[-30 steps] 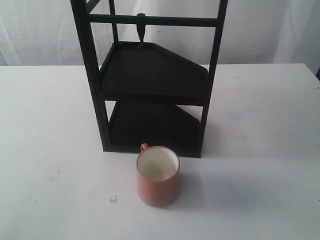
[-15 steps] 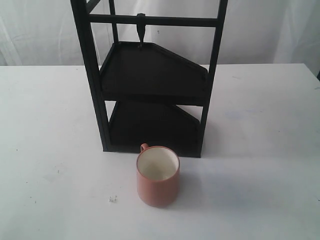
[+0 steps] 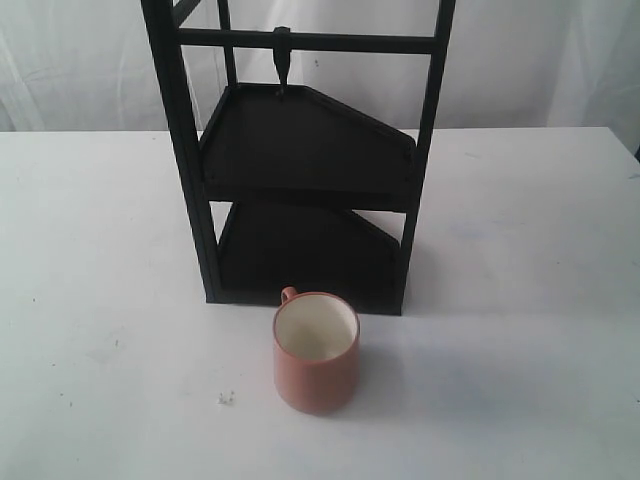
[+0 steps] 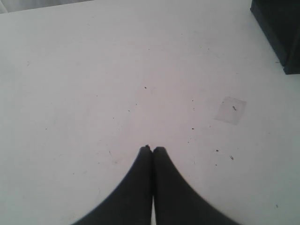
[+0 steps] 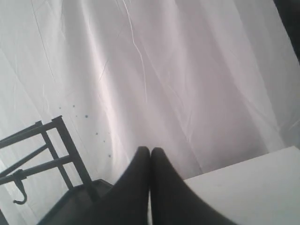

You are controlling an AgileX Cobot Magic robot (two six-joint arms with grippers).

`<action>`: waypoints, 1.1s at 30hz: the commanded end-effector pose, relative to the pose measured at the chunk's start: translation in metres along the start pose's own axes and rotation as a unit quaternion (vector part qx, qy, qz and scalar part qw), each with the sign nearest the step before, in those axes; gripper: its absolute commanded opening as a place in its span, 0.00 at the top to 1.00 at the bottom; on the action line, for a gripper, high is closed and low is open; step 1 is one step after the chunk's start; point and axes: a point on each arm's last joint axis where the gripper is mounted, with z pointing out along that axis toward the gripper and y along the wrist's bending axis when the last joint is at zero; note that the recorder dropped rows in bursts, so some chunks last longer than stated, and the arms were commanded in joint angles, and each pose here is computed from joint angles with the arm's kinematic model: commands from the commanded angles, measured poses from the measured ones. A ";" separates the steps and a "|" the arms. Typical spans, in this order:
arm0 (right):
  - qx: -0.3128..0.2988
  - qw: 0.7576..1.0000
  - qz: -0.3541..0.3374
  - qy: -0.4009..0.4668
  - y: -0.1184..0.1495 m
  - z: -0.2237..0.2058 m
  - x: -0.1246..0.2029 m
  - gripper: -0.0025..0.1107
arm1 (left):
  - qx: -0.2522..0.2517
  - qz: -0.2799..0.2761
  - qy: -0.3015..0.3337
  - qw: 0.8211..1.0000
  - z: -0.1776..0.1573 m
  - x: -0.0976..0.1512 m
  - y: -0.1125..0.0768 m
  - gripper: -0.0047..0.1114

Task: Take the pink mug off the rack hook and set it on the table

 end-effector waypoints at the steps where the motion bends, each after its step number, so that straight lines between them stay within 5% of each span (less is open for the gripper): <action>1: -0.002 1.000 0.024 0.006 -0.001 0.000 0.003 0.98 | 0.003 -0.004 -0.001 1.000 0.000 0.001 0.000 0.96; 9: -0.001 1.000 0.018 0.007 -0.001 0.000 0.003 0.98 | 0.003 -0.004 -0.001 1.000 0.000 0.001 0.000 0.96; 12: 0.042 0.999 0.008 -0.017 -0.003 -0.001 0.003 0.98 | 0.003 -0.004 -0.001 1.000 0.000 0.001 0.000 0.96; 18: 0.127 0.983 -0.127 -0.041 -0.006 -0.003 0.001 0.98 | 0.003 -0.004 0.000 1.000 0.000 0.001 0.000 0.96; 30: 0.050 0.980 -0.180 -0.070 -0.004 0.006 0.020 0.98 | 0.003 -0.004 0.000 1.000 0.000 0.001 0.000 0.96; 33: 0.054 0.964 -0.259 -0.027 -0.013 0.010 0.038 0.98 | 0.003 -0.004 0.000 1.000 0.000 0.001 0.000 0.96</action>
